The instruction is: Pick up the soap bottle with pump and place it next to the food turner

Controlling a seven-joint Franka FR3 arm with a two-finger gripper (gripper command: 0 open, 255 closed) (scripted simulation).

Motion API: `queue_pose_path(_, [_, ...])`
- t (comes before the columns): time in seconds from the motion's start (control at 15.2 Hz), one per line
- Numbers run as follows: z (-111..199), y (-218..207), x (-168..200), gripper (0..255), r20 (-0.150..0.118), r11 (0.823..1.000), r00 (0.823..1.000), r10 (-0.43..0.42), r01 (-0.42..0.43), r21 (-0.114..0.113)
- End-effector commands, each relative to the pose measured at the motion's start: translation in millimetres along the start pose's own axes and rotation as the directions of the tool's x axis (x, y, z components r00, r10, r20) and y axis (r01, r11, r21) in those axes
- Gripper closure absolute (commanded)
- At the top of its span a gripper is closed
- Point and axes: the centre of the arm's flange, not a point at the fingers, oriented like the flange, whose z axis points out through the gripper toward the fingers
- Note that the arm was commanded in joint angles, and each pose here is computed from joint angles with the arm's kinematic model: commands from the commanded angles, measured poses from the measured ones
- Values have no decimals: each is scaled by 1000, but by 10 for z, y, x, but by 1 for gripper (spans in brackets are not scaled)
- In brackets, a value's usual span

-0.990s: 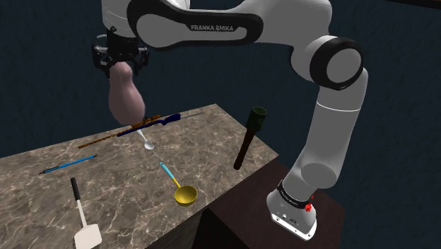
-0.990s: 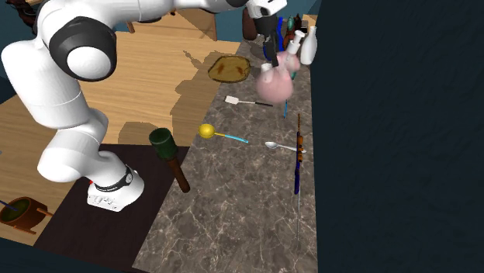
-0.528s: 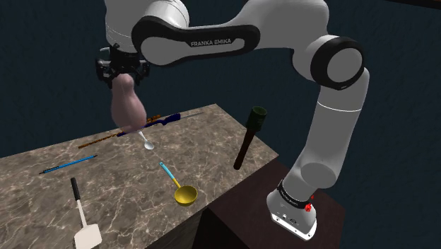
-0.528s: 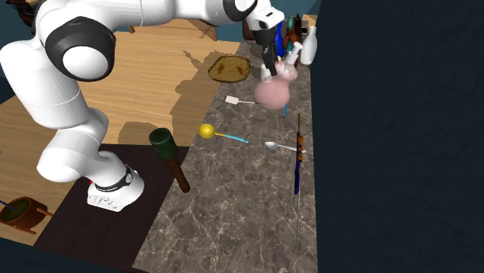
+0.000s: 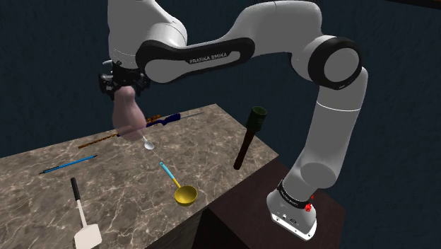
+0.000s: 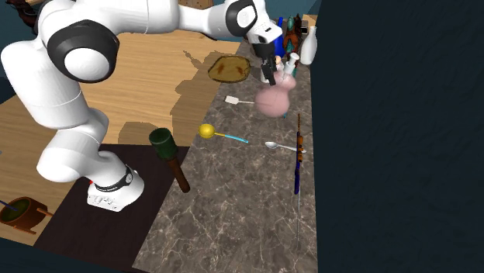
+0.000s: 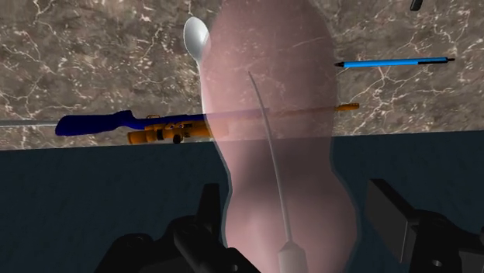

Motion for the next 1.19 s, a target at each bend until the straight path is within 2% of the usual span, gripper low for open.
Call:
queue_pose_path(0.0, [95,-4,-45,255,-2,1000,1000,0,0,1])
queue_pose_path(1.12, [922,6,-394,255,-2,1000,1000,0,0,1])
